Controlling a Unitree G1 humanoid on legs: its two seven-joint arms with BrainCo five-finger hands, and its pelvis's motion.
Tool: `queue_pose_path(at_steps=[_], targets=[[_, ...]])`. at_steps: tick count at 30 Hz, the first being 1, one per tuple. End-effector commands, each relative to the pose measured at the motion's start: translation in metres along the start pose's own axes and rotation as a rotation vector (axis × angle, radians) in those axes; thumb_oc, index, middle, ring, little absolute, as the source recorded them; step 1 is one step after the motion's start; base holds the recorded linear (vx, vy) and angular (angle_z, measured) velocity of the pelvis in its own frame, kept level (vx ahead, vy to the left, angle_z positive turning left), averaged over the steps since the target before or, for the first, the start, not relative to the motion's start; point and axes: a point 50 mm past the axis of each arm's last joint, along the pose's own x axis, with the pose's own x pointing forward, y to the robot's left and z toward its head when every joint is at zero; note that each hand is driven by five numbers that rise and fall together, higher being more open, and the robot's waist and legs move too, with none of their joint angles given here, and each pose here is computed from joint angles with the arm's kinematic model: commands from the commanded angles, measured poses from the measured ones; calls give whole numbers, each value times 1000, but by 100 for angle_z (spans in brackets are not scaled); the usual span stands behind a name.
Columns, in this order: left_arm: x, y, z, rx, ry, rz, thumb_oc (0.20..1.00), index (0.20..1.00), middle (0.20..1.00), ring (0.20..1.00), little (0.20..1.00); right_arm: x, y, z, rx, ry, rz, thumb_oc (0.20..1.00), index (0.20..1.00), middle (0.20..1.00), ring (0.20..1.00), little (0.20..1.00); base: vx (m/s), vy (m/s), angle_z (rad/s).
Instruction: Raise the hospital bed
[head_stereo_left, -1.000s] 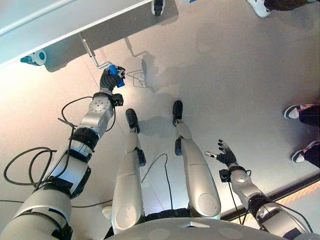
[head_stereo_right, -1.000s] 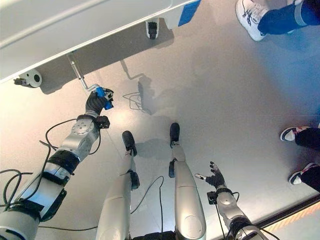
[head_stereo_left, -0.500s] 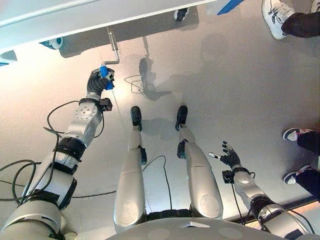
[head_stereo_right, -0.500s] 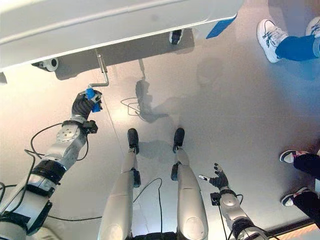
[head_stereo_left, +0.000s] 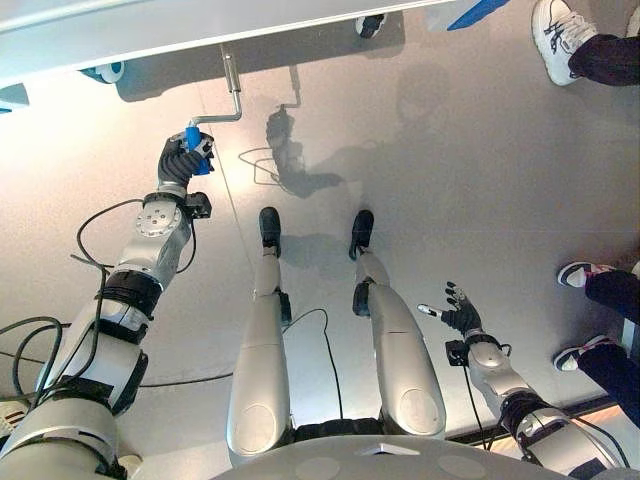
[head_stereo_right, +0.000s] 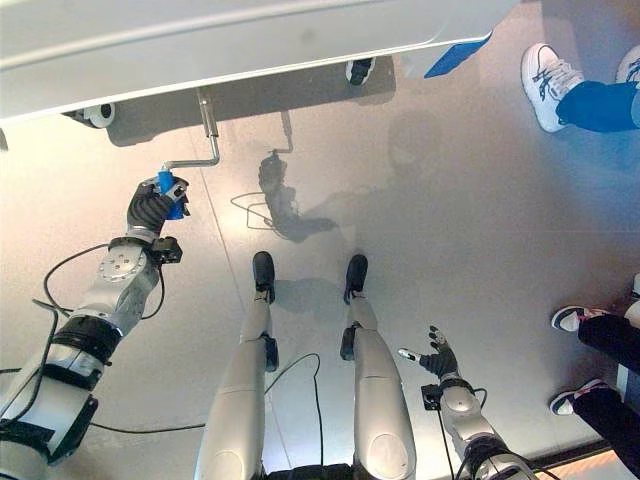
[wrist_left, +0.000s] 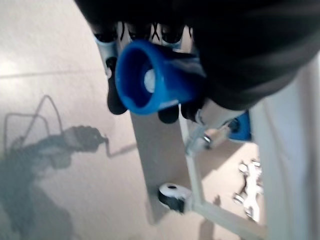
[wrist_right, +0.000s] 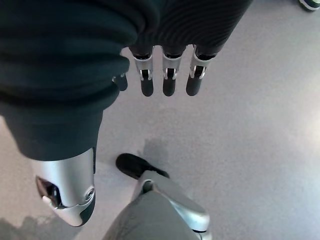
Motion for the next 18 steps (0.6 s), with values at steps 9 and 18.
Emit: queue_pose_path(at_steps=[9, 18], targets=[[5, 73, 1, 157, 107, 298, 200, 200, 200, 200, 200, -7, -7, -7, -31, -7, -8, 1000, 1000, 1000, 1000, 1000, 16, 33, 3], [13, 56, -1, 206, 134, 287, 200, 200, 200, 200, 200, -7, 4, 8, -28, -82, 27, 1000, 1000, 1000, 1000, 1000, 47, 25, -6]])
